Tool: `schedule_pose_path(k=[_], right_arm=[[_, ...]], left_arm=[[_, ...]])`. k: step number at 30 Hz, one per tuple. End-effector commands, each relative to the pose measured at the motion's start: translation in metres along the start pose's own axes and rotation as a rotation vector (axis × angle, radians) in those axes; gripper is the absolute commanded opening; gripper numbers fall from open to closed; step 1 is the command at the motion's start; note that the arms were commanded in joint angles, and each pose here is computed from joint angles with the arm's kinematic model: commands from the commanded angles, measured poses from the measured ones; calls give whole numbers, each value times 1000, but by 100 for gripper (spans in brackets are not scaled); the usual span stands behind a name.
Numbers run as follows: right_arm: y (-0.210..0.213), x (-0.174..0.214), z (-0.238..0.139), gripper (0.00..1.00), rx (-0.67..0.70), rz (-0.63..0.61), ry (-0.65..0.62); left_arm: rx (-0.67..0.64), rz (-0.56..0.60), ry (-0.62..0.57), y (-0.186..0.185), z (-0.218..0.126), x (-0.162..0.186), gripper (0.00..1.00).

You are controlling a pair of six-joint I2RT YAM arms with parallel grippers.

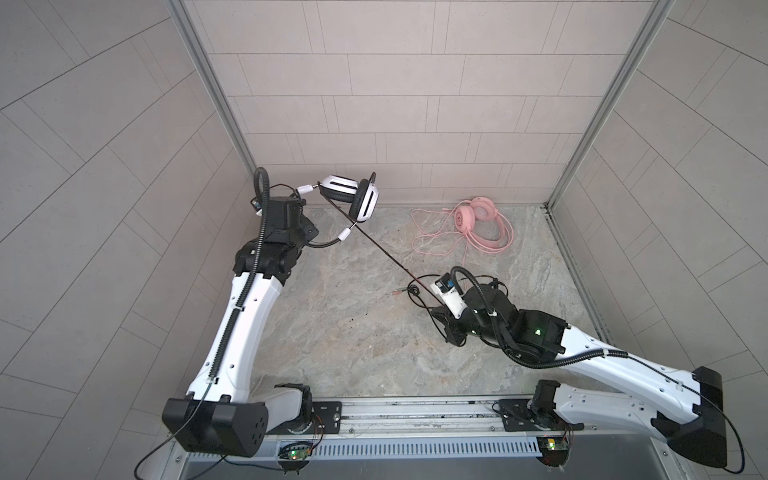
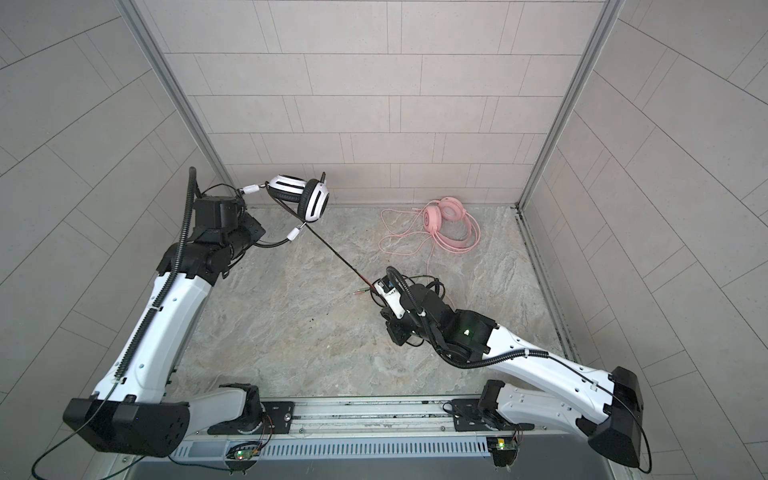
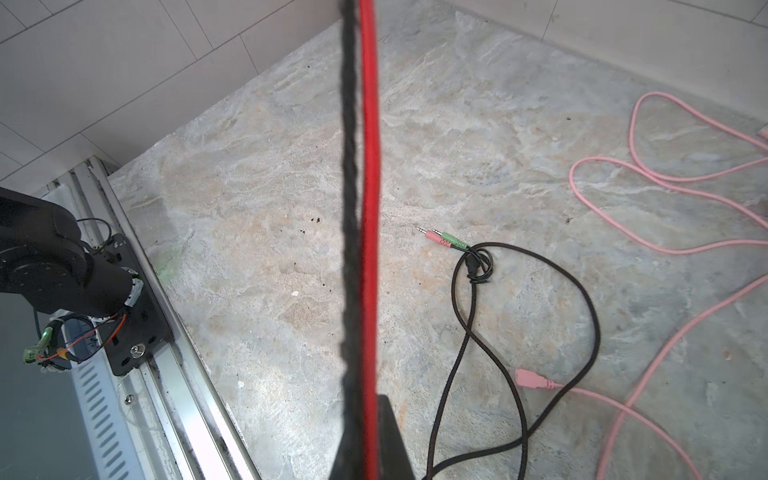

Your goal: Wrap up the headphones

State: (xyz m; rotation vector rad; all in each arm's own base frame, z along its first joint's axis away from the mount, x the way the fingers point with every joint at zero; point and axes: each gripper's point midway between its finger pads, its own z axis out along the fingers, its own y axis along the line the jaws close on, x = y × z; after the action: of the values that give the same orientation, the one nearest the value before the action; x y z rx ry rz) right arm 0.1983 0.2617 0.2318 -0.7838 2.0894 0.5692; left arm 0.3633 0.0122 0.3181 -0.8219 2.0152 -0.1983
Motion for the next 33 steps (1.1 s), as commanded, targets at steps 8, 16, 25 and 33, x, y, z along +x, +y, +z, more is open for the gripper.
schedule_pose_path(k=[8,16,25,33], right_arm=[[12,-33,-26,0,-14,-26,-64],[17,-62,-44,0,-20,-40,-127],[11,-111,-72,0,51,-88,-229],[1,-138,-85,0,129,-134,-278]], left_arm=[[-91,332,0,-13,12,51,0],[-168,578,28,-8,24,80,0],[-212,869,60,-15,16,98,0],[-150,956,130,-17,14,111,0]])
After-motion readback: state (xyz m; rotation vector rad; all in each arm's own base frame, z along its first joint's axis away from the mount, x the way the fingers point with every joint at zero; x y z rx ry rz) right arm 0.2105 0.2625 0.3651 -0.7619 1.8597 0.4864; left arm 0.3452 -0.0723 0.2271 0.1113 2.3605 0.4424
